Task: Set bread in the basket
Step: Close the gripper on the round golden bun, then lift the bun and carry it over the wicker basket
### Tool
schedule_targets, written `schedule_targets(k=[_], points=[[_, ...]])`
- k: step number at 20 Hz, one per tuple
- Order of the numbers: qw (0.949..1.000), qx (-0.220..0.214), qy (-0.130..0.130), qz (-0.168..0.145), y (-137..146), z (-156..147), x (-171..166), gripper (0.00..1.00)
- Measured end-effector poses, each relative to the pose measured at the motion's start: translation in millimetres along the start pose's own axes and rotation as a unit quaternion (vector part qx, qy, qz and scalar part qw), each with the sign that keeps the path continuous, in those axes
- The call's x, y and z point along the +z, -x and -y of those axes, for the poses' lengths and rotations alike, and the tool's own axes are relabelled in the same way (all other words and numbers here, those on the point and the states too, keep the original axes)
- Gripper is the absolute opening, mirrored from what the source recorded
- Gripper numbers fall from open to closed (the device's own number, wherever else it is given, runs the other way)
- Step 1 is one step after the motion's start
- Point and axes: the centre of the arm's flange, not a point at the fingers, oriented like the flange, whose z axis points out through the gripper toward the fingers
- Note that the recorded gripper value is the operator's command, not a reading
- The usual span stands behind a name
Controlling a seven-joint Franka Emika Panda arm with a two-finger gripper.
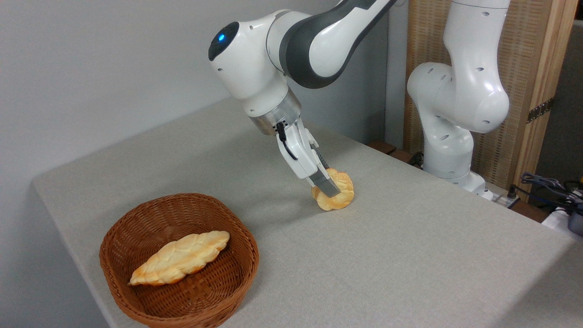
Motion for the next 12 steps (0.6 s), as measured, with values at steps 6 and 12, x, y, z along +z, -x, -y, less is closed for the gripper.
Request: schedule_targets(k=[6,12], points=[[0.9997,-0.007,-0.019,-0.012,4.9,4.2,-16.1,0.17],[0.9894,-0.053,-0.105,-0.085,27.2,21.6,-82.3,0.20]])
